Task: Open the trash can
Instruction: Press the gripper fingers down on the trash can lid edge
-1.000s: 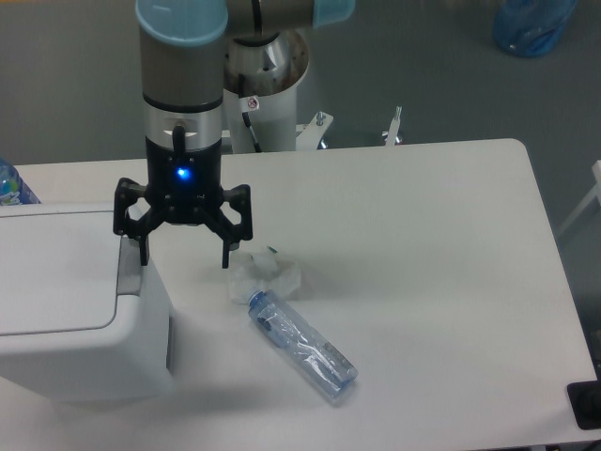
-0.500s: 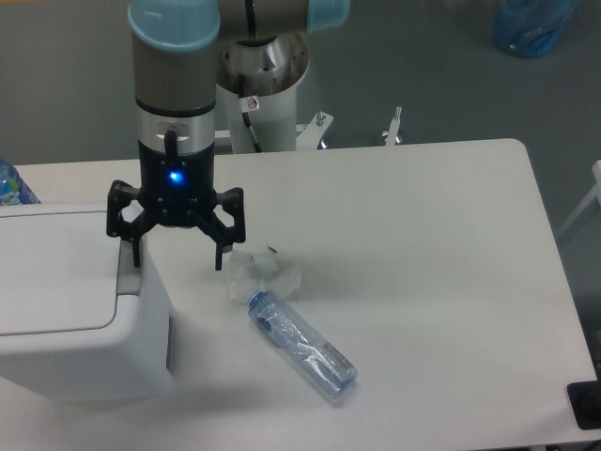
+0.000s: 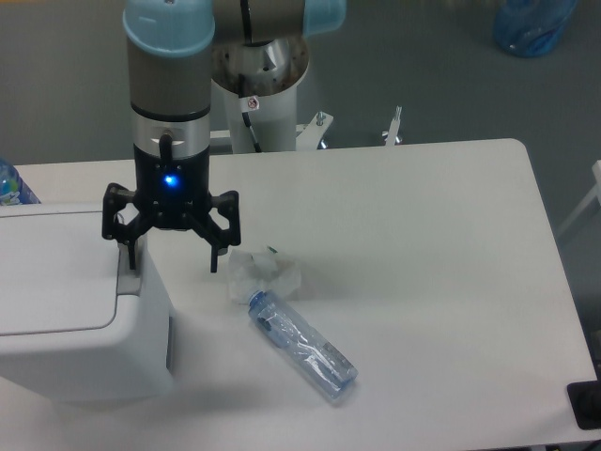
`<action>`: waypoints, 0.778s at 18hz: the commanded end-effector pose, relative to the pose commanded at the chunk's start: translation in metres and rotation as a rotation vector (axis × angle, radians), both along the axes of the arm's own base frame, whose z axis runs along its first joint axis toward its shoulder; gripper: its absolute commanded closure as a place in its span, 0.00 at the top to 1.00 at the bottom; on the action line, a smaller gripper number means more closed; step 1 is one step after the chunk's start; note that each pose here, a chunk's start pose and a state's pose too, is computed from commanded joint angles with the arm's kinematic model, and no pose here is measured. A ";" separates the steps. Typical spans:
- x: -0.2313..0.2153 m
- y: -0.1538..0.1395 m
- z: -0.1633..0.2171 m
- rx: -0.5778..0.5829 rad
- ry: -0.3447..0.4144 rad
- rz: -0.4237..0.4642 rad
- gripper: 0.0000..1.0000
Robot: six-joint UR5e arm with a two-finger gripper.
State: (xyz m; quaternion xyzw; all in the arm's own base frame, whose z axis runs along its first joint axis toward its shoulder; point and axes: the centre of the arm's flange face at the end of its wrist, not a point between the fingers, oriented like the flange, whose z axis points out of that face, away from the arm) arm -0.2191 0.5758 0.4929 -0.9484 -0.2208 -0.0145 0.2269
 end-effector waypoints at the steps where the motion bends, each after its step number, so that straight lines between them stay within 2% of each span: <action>1: 0.000 0.000 0.000 0.000 0.000 0.000 1.00; 14: -0.001 0.001 -0.002 -0.003 -0.001 0.001 1.00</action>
